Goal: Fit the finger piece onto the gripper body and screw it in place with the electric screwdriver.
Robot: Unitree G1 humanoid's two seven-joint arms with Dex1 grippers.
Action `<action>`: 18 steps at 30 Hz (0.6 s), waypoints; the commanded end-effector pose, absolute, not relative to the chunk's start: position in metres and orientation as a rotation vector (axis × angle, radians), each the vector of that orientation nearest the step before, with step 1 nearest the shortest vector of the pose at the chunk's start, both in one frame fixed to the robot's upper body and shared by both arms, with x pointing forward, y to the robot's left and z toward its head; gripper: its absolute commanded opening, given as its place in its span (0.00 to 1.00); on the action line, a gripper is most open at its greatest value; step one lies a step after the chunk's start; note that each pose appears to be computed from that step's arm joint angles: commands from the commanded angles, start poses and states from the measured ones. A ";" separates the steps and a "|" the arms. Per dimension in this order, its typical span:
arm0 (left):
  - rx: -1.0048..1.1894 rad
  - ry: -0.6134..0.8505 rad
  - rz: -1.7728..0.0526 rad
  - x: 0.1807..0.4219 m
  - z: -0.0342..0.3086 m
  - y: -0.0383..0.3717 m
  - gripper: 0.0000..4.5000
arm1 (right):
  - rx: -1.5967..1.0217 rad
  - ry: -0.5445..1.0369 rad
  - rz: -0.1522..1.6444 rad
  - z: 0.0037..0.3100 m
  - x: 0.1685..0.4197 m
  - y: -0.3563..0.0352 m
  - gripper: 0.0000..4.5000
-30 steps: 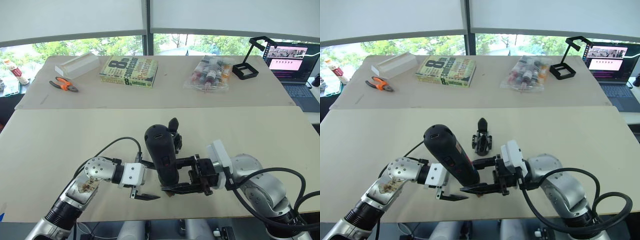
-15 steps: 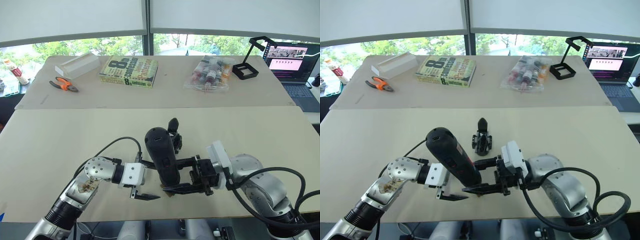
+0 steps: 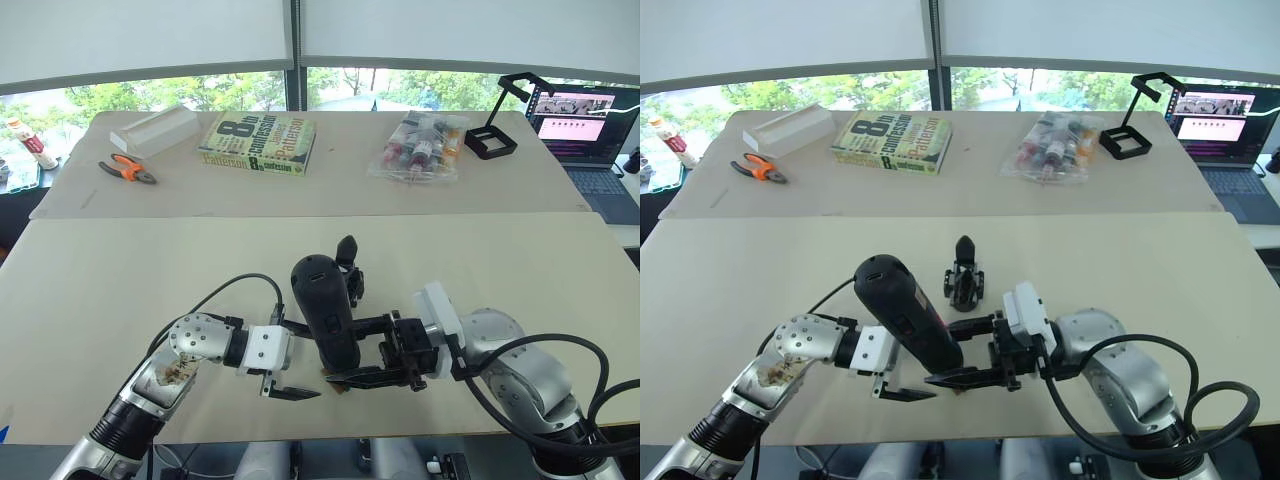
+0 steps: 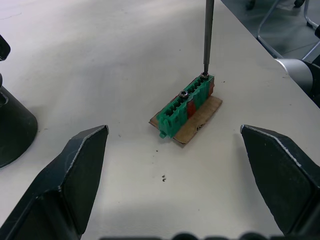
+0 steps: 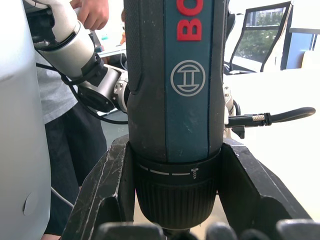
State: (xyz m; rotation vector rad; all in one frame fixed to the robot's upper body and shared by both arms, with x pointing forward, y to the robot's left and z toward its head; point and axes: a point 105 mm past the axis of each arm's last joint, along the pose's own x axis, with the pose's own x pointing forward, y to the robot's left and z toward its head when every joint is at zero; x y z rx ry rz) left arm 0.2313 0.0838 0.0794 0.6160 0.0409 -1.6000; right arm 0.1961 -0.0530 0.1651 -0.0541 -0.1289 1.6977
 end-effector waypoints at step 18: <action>0.625 -0.004 -1.595 0.234 0.088 0.083 1.00 | -0.075 -0.216 1.715 0.178 0.192 -0.050 0.42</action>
